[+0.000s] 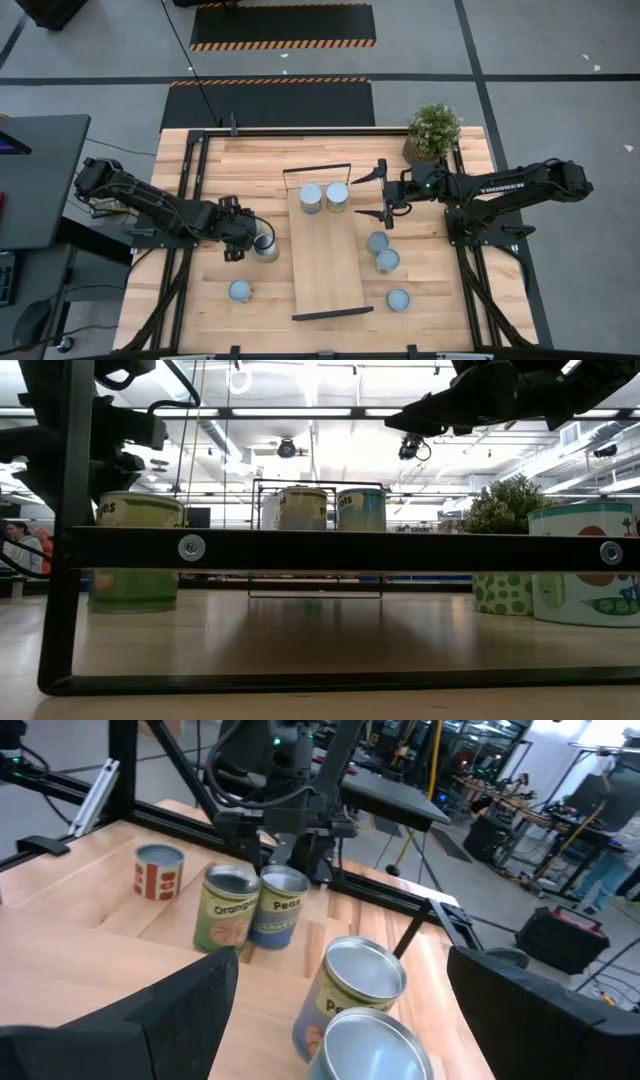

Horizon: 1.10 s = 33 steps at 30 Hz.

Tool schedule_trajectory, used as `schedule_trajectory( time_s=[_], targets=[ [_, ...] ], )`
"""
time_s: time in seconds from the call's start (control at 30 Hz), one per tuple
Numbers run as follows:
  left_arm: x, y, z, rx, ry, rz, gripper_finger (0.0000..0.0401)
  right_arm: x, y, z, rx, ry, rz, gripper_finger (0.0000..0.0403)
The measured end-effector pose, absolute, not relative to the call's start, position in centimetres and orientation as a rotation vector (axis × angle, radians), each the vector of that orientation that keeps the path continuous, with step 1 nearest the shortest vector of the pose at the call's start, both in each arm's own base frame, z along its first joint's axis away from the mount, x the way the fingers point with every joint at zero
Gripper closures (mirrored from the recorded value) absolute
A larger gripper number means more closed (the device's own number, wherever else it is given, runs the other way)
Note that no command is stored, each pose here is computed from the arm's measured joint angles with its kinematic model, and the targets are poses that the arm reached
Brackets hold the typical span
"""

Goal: Pick and place cans onto a shelf
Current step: Put the canned peas on the shelf

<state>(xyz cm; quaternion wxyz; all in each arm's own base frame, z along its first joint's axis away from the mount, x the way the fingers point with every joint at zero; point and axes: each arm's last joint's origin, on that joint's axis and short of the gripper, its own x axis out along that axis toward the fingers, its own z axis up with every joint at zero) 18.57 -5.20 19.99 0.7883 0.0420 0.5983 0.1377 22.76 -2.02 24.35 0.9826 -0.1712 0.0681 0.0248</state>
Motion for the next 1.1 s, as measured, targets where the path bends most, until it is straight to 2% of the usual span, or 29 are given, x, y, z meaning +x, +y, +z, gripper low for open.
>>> schedule_trajectory(
  time_s=[0.17, 0.37, 0.63, 0.93, 1.1],
  targets=[
    [18.6, -5.2, 20.0, 0.089, 1.284, 0.305, 0.0071, 22.8, -2.0, 24.5, -0.346, 0.128, 0.041, 0.0035],
    [18.6, -5.1, 20.0, 0.075, 1.260, 0.359, 0.0008, 22.8, -2.1, 24.5, -0.345, 0.128, 0.040, 0.0035],
    [18.6, -5.1, 20.0, 0.050, 1.274, 0.342, 0.0008, 22.8, -2.1, 24.4, -0.341, 0.129, 0.039, 0.0035],
    [19.1, -3.7, 19.9, -0.150, 1.329, 0.316, 0.0007, 22.8, -2.1, 24.5, -0.341, 0.121, 0.037, 0.0035],
    [19.3, -3.4, 19.9, -0.167, 1.326, 0.295, 0.0007, 22.8, -2.1, 24.5, -0.341, 0.122, 0.038, 0.0035]
  ],
)
